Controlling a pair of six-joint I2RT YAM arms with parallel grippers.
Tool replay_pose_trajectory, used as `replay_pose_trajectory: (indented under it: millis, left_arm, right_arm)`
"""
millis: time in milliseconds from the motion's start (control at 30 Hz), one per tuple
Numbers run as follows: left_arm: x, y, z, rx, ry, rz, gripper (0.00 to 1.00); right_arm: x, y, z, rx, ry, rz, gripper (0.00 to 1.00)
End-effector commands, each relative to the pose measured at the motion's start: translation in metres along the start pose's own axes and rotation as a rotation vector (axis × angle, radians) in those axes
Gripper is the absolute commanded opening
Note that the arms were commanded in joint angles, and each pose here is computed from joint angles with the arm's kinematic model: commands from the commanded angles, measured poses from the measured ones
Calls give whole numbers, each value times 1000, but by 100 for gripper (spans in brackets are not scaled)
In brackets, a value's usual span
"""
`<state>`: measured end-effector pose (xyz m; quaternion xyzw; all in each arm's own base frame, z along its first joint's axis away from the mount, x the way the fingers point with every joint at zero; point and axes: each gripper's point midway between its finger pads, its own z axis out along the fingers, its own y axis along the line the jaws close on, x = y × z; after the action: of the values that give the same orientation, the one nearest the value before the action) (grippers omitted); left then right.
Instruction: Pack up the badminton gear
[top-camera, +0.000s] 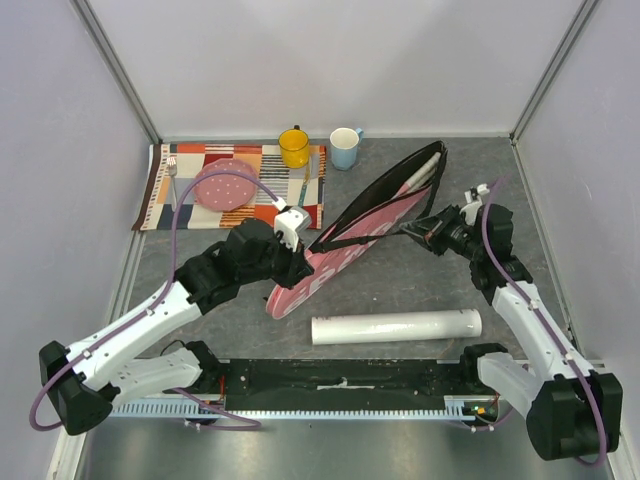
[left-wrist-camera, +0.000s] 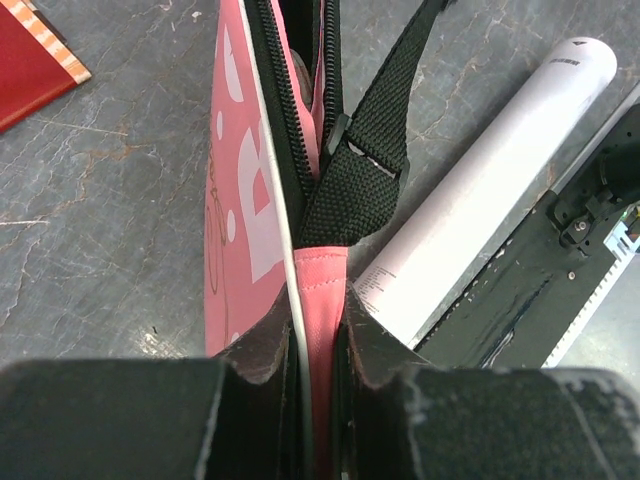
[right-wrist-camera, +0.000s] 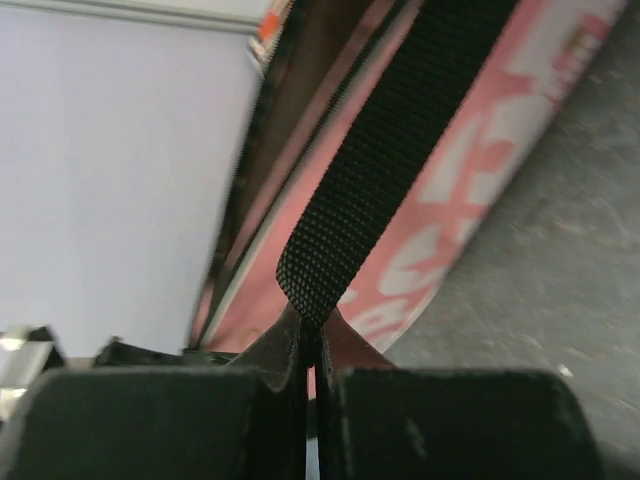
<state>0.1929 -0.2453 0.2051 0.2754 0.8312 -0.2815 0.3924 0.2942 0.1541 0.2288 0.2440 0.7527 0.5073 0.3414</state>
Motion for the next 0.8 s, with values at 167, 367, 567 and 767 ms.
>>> replay_pose_trajectory:
  millis: [167,367,567,767]
  left_arm:
    - [4,3,-4,-11,-24,-23,2]
    - [9,-7,0,65,-7,33,2]
    - [12,1,7,37,12,85,2]
    - [7,5,7,20,7,115,2]
  right_arm:
    - [23,-85,3,272,108,-74,2]
    - [52,-102,26,266,274,-110,31]
    - [70,-83,-5,348,398,-390,61]
    - [54,-18,-42,325,342,-527,66]
